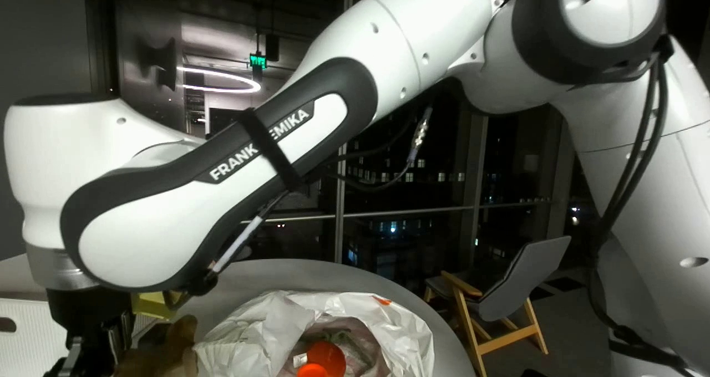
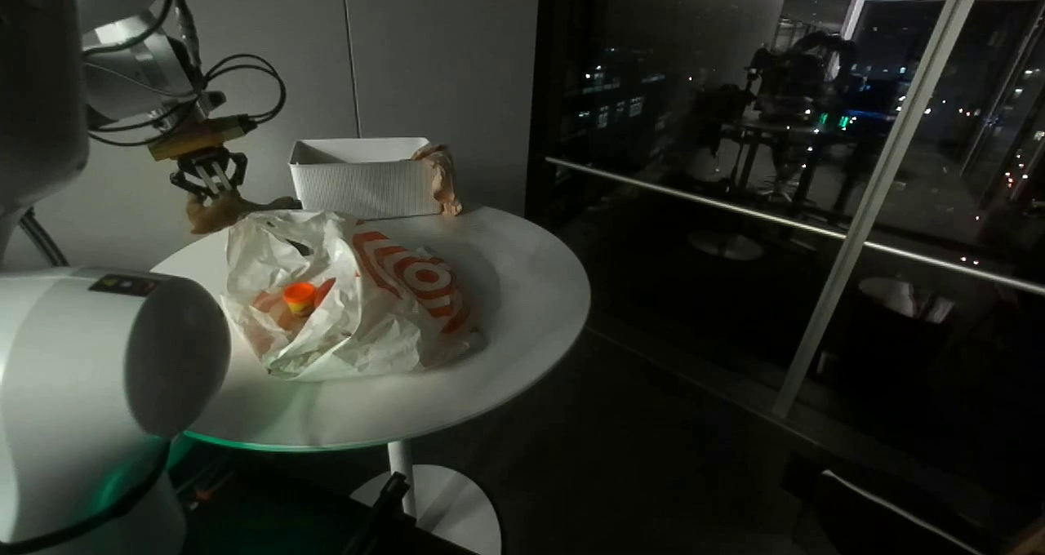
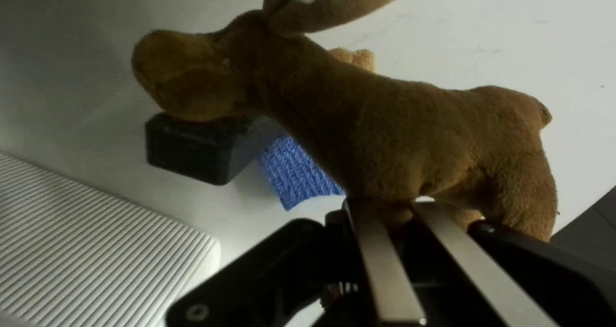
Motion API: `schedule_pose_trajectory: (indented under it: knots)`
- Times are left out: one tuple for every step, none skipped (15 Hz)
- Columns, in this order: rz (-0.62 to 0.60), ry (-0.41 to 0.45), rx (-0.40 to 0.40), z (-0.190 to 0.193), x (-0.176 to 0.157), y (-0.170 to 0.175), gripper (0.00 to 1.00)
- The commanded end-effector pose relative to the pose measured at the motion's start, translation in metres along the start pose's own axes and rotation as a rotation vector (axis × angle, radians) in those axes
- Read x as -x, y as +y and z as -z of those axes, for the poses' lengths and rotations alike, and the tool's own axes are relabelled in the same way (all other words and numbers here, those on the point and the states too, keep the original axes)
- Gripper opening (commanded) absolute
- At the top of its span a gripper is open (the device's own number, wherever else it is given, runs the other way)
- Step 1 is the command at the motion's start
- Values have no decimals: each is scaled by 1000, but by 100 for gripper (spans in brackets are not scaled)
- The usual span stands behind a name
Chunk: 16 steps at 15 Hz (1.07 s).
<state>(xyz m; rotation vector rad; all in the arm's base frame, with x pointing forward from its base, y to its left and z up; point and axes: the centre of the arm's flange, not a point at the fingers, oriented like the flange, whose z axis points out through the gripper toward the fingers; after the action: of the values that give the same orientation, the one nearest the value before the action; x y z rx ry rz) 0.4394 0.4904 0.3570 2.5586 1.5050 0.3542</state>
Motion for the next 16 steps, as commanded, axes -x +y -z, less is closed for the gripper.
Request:
schedule_pose_trajectory:
  knots:
    - [-84,127,112,63,36,-9,10]
    - [-114,156,133,76,43,-10,10]
    - [-141,183,145,90,53,-10,10]
    - [-155,216,145,101,59,-12,10]
    - [-156,251,110,115,73,-15,10]
    - [-165,289,89,124,80,-17,10]
    - [-172,314,37,135,92,-18,10]
    - [-202,326,-19,142,102,-19,10]
    - [-234,303,-101,144,110,-18,10]
    - [-266,263,-153,140,119,-22,10]
    - [-304,222,-193,129,125,-26,10]
    - [-338,193,-242,121,130,-29,10]
    - [-388,162,-281,111,135,-27,10]
    - [-441,134,-310,102,141,-23,9]
    - [-494,112,-328,95,146,-17,9]
    - [-566,101,-329,87,153,-7,9]
